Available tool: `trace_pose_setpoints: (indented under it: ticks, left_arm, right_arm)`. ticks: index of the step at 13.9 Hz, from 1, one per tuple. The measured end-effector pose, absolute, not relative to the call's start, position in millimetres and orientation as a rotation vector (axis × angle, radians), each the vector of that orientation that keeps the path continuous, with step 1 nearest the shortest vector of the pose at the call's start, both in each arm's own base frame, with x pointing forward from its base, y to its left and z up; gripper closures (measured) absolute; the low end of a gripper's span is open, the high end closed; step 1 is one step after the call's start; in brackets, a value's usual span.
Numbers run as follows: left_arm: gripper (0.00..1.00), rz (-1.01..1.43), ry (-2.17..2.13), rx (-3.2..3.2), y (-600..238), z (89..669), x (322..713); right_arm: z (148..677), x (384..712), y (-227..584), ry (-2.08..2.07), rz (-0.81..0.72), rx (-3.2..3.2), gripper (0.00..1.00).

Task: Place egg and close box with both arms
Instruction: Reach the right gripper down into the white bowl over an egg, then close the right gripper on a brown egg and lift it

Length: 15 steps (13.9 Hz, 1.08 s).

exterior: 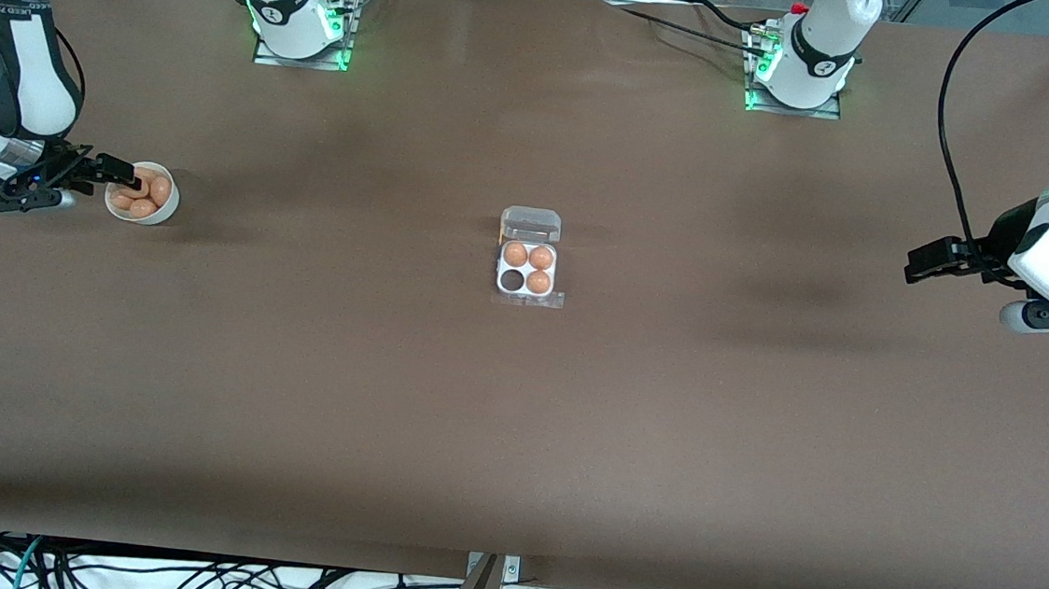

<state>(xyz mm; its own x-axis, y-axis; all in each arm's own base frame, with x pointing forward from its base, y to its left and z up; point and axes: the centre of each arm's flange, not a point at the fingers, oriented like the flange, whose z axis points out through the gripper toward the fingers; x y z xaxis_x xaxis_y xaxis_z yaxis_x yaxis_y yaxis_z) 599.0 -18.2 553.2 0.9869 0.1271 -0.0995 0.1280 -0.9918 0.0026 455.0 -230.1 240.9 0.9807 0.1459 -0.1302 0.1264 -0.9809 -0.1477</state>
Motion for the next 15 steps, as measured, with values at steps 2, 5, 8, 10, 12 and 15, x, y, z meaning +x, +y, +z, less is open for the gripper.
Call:
trace_pose_setpoints:
  ticks: [2, 5, 8, 10, 12, 15]
  left_arm:
    - [0.00, -0.160, 0.198, 3.123, -19.0, 551.5, 599.6]
    - [0.00, -0.162, 0.198, 3.123, -19.3, 550.5, 599.9]
    - [0.00, -0.163, 0.198, 3.123, -19.3, 550.5, 599.9]
    - [0.00, -0.163, 0.198, 3.123, -19.3, 550.5, 599.9]
    - [0.00, -0.163, 0.198, 3.123, -19.3, 550.5, 599.9]
    - [0.00, -0.163, 0.197, 3.123, -19.5, 550.5, 599.9]
  right_arm:
    - [235.9, 451.1, -226.7, -0.173, 0.228, -2.955, 0.02]
    - [233.7, 449.1, -225.3, -0.161, 0.239, -2.940, 0.03]
    - [232.7, 448.7, -225.1, -0.161, 0.244, -2.938, 0.24]
    - [232.1, 448.2, -224.8, -0.160, 0.250, -2.935, 0.46]
    - [231.2, 447.1, -224.1, -0.159, 0.262, -2.927, 0.52]
    - [231.0, 446.8, -223.8, -0.159, 0.265, -2.925, 0.52]
